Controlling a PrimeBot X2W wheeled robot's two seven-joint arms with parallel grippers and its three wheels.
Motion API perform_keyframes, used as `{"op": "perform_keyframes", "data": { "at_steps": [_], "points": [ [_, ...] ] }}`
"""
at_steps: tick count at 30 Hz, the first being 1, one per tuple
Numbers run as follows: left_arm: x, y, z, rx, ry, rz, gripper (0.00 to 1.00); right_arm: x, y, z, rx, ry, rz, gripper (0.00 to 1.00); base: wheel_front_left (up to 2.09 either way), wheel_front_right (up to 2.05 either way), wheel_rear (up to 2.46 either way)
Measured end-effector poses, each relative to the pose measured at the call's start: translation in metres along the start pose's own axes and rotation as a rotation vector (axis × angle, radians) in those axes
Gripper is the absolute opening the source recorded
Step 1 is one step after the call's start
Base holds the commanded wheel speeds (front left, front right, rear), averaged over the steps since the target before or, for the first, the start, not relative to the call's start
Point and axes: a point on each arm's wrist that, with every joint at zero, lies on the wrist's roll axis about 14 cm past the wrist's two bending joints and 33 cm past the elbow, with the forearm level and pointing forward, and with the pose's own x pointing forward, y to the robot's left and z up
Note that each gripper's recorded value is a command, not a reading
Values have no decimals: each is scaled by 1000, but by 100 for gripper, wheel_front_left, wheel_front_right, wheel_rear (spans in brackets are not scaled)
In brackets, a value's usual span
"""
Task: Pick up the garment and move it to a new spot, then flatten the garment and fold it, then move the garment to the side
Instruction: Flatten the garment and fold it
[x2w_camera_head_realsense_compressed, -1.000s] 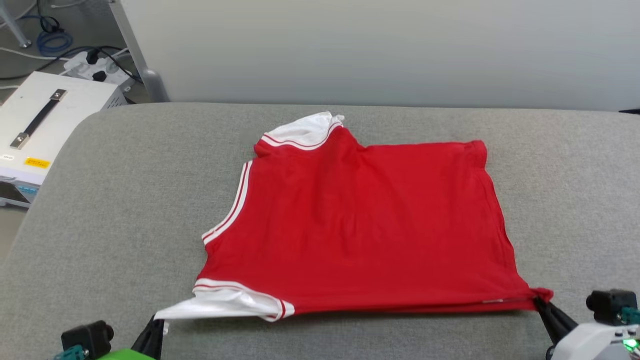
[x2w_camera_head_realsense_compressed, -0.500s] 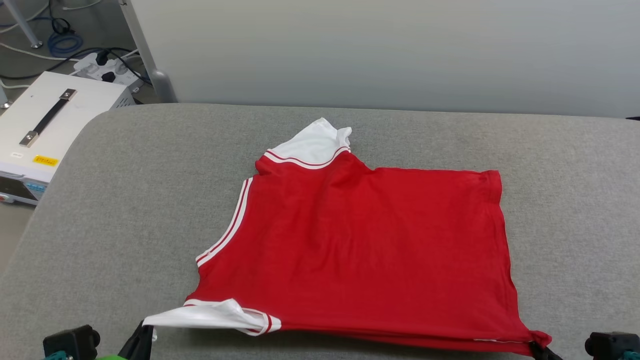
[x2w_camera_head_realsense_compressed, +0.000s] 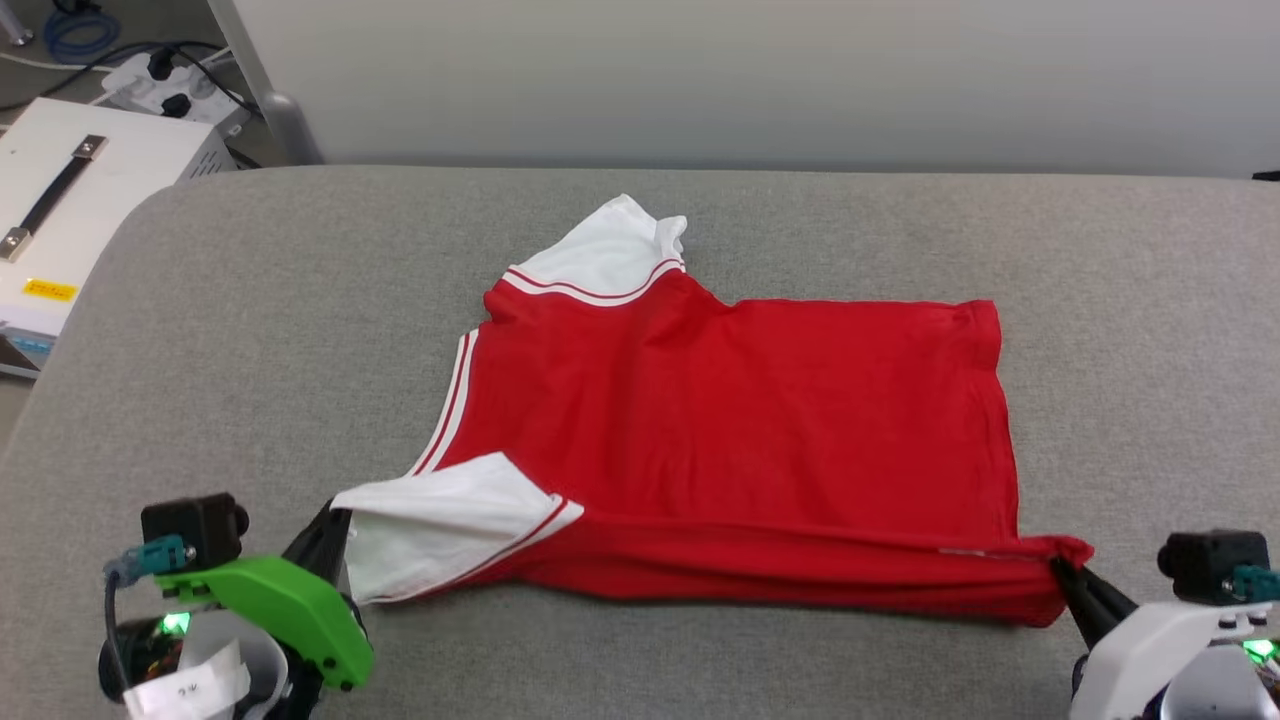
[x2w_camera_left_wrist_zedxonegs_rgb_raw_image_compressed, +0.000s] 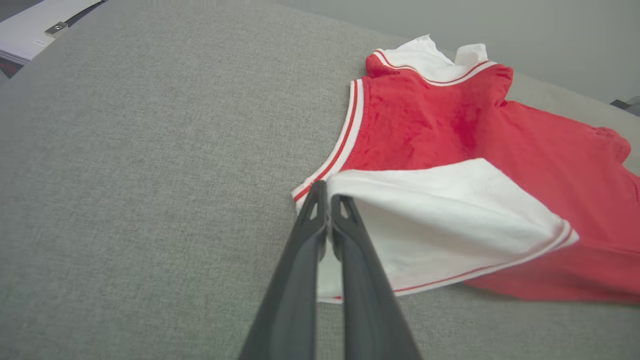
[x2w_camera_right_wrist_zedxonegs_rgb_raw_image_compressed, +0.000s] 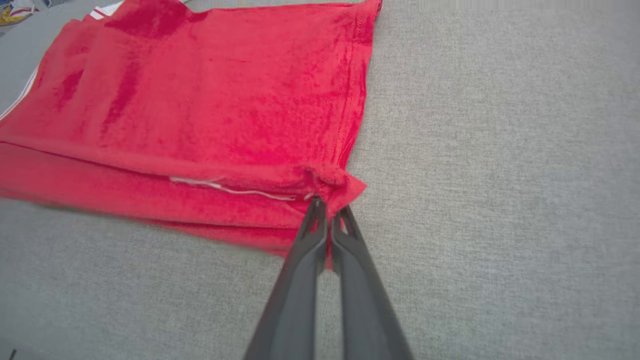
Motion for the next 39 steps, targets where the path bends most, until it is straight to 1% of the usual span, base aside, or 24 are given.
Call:
{"op": "perform_keyframes", "data": {
  "at_steps": [4,9,13,17,20,21,22,23,24,25,27,33,39],
  "points": [
    [26,-6,8,21,-15,-24,0,22,-6,6,-11,0,4,0,0,0,0],
    [53,-11,0,17,24,-53,0,45,-10,1,-3,31,14,0,0,0,0],
    [70,-11,-14,5,67,-61,0,60,-9,-7,14,51,29,0,0,0,0],
    [78,-8,-34,-7,129,-59,0,69,-10,-18,23,70,29,0,0,0,0],
    [81,-9,-43,-47,149,-67,0,73,-7,-26,43,88,39,0,0,0,0],
    [82,-11,-45,-62,158,-73,7,74,-7,-28,45,92,42,0,0,0,0],
    [82,-13,-47,-74,164,-78,35,75,-6,-28,44,89,43,36,0,0,0],
    [82,-14,-49,-83,167,-81,59,77,-6,-27,43,82,47,100,0,0,0],
    [82,-14,-49,-87,169,-82,98,78,-5,-25,40,73,48,100,0,0,0],
    [83,-13,-49,-91,167,-80,100,79,-4,-25,36,68,54,100,0,0,0],
    [83,-11,-46,-89,155,-73,100,79,-1,-18,29,31,63,100,0,0,0],
    [79,0,-28,-76,87,-48,100,73,3,15,26,-146,75,100,0,0,0],
    [73,15,-4,-21,35,-24,100,59,-4,50,2,-289,57,100,0,0,0]
  ]
}}
